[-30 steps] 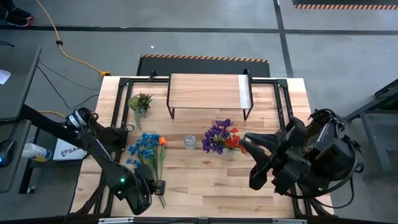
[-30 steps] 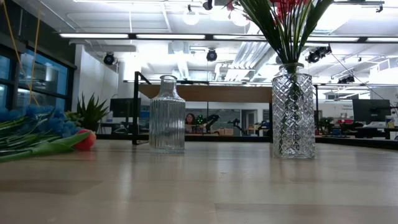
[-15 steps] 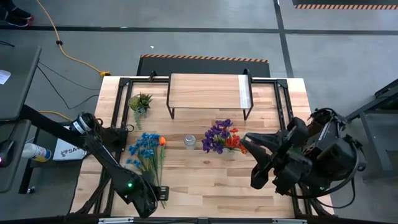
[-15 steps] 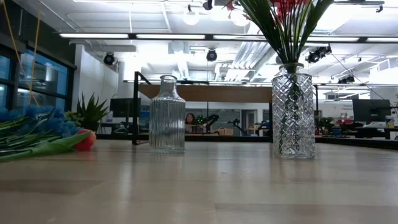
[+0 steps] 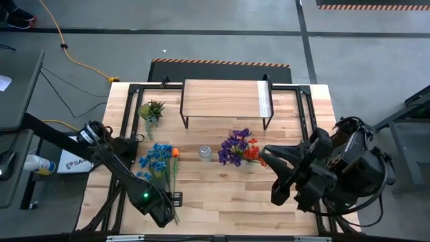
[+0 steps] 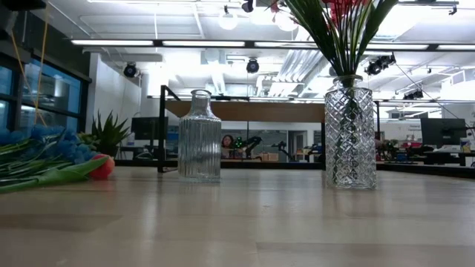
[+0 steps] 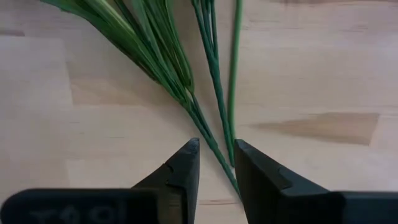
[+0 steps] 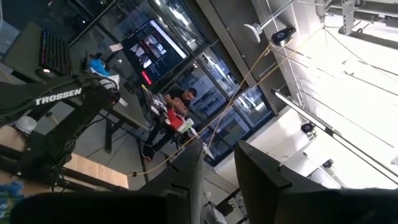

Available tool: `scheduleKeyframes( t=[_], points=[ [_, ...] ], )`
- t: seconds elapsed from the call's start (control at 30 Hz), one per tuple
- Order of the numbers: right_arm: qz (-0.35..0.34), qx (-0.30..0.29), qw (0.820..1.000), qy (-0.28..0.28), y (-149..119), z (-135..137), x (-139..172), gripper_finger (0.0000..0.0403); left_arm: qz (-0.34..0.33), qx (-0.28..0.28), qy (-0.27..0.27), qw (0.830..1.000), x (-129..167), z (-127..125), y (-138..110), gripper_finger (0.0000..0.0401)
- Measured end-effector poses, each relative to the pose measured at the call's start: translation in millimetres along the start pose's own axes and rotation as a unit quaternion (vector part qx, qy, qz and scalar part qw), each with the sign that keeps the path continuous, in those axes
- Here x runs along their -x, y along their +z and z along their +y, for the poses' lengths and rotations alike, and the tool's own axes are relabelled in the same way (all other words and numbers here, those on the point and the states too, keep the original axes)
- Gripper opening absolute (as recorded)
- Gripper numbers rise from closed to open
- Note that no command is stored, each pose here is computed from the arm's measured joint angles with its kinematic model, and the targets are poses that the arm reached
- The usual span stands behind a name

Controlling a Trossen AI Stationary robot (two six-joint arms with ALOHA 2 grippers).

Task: Pick and place flowers into a vace then onto a shelf
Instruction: Put the left blue flowers into the left transparent flower vase

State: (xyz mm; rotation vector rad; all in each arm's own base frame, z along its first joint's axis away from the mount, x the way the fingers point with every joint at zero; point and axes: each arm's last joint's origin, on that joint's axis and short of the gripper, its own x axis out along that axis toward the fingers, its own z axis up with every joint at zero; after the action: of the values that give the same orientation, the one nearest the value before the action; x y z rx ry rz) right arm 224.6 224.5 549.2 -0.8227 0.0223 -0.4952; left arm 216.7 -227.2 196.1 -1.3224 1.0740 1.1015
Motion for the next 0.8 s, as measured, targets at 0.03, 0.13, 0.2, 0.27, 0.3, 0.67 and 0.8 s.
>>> scheduleKeyframes(
  t=[0.03, 0.13, 0.2, 0.27, 0.3, 0.67, 0.8],
  points=[
    [-0.001, 0.000, 1.000, 0.001, 0.3, 0.1, 0.9, 0.0083, -0.001, 0.001, 0.000, 1.000, -0.2, -1.0, 1.1, 0.0132],
    [-0.005, -0.001, 1.000, 0.004, 1.4, 0.5, 3.8, 0.0083, -0.016, 0.004, 0.015, 1.000, -0.5, -1.1, 6.6, 0.0131],
    [-0.007, -0.001, 1.000, 0.007, 2.2, 0.7, 6.0, 0.0083, -0.021, 0.003, 0.033, 0.999, -0.4, 1.2, 8.5, 0.0131],
    [-0.010, -0.002, 1.000, 0.009, 2.9, 0.9, 8.0, 0.0083, -0.019, 0.002, 0.043, 0.999, -0.3, 2.8, 8.5, 0.0131],
    [-0.011, -0.002, 1.000, 0.011, 3.3, 1.0, 9.1, 0.0083, -0.018, 0.001, 0.047, 0.999, -0.2, 3.3, 8.5, 0.0131],
    [-0.015, -0.003, 1.000, 0.014, 4.3, 1.3, 12.0, 0.0083, -0.004, 0.008, 0.055, 0.998, -28.3, 0.4, 2.9, 0.0131],
    [-0.017, -0.003, 1.000, 0.014, 4.4, 1.3, 12.0, 0.0083, -0.007, 0.015, 0.052, 0.999, -37.0, -4.0, 3.8, 0.0131]
  ],
)
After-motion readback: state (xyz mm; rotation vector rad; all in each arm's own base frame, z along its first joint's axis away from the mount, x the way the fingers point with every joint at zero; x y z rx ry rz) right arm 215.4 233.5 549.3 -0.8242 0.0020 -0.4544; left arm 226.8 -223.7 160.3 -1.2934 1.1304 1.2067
